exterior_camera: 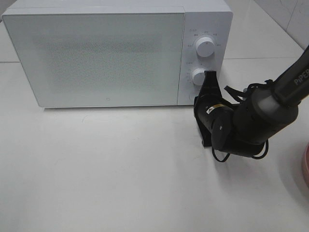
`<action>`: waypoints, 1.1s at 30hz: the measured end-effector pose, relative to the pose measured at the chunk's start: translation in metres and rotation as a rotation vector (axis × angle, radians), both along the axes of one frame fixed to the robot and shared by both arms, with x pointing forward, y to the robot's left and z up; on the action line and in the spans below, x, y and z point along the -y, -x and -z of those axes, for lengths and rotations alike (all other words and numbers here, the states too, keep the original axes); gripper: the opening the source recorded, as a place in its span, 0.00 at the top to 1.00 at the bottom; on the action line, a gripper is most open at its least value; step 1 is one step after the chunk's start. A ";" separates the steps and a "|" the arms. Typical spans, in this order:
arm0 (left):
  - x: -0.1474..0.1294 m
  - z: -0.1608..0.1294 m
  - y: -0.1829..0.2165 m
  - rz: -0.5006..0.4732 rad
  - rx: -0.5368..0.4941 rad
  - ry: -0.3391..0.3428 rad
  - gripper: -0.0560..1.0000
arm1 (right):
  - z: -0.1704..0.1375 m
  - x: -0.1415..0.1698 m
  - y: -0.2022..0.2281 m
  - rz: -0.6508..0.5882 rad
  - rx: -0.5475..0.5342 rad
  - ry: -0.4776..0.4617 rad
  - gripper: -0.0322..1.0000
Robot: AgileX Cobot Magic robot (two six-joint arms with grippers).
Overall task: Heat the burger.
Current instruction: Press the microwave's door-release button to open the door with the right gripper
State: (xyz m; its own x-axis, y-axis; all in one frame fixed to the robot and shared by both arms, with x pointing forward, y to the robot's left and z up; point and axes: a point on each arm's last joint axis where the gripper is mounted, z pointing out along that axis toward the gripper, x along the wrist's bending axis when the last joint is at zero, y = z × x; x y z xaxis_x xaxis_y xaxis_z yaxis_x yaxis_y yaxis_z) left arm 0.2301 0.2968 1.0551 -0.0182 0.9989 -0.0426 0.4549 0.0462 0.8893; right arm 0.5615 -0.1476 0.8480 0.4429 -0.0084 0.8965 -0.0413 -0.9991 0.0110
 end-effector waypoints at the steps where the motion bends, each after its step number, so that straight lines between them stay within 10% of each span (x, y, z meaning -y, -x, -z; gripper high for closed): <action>1: 0.000 0.000 0.000 0.000 0.000 0.000 0.02 | 0.000 0.000 -0.001 0.003 0.000 -0.002 0.95; 33: 0.000 0.000 0.000 0.000 0.000 0.000 0.02 | 0.001 -0.012 -0.022 0.051 0.060 -0.029 0.95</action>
State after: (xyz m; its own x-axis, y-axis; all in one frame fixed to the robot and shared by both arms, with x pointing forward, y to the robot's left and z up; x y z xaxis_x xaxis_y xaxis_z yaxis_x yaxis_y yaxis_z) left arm 0.2301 0.2968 1.0551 -0.0182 0.9989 -0.0426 0.4549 0.0462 0.8893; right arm 0.5830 -0.1361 0.8465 0.3867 -0.0559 0.9205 -0.0921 -0.9955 -0.0218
